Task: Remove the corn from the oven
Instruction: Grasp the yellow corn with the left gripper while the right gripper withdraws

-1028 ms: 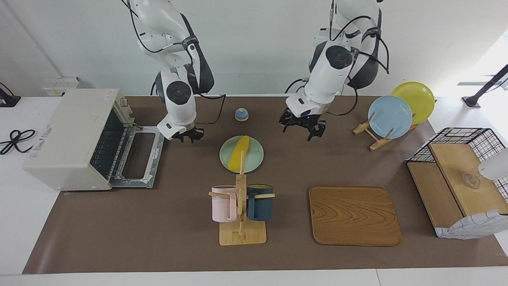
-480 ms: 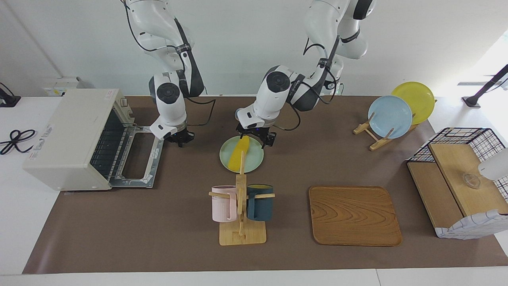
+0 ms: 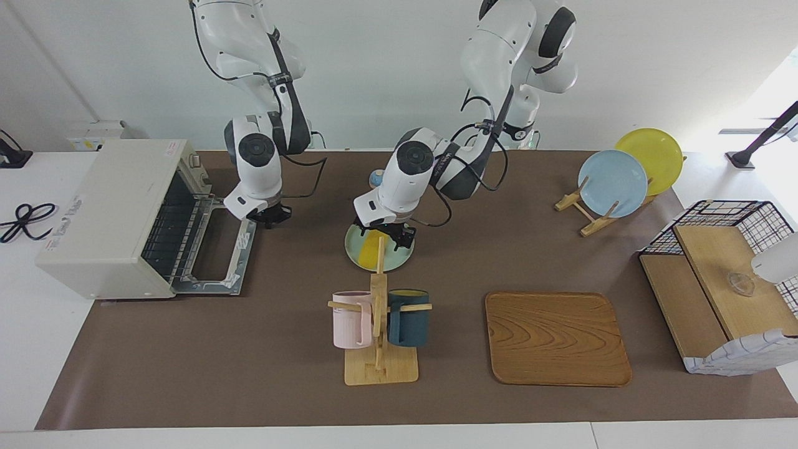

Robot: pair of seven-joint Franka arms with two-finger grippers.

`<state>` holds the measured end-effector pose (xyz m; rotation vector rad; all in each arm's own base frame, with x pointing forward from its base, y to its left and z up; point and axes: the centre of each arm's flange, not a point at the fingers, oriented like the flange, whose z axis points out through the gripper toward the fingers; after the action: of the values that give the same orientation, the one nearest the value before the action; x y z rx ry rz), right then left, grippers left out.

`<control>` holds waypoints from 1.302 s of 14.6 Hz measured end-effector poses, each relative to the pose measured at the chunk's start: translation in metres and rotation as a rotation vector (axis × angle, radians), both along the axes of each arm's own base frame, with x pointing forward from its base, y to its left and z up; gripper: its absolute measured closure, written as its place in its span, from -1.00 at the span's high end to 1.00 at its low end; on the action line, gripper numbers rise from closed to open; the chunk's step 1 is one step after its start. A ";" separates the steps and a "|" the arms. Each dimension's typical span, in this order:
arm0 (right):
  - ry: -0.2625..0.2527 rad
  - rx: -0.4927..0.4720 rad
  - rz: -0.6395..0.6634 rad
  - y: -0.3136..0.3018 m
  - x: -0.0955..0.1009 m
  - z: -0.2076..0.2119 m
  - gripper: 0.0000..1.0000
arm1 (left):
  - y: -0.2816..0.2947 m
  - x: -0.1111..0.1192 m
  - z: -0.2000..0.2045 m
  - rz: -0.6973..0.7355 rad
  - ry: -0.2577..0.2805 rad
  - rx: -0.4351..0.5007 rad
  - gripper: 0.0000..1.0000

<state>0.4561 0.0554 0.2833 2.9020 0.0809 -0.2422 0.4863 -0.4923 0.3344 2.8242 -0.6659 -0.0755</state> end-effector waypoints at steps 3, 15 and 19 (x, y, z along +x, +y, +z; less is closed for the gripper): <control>0.010 -0.028 0.017 -0.003 -0.002 0.004 -0.98 | -0.009 -0.012 -0.008 -0.010 0.005 0.008 1.00; 0.137 -0.165 0.080 -0.022 0.018 0.102 -0.98 | -0.015 -0.020 -0.029 0.038 -0.023 0.053 0.13; 0.158 -0.160 0.105 -0.082 0.015 0.143 -0.98 | -0.009 -0.015 -0.028 0.072 -0.014 0.066 0.12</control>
<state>0.4709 -0.0270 0.4264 2.7057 0.2293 -0.4381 0.4709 -0.5013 0.3064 2.9113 -0.5744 -0.0664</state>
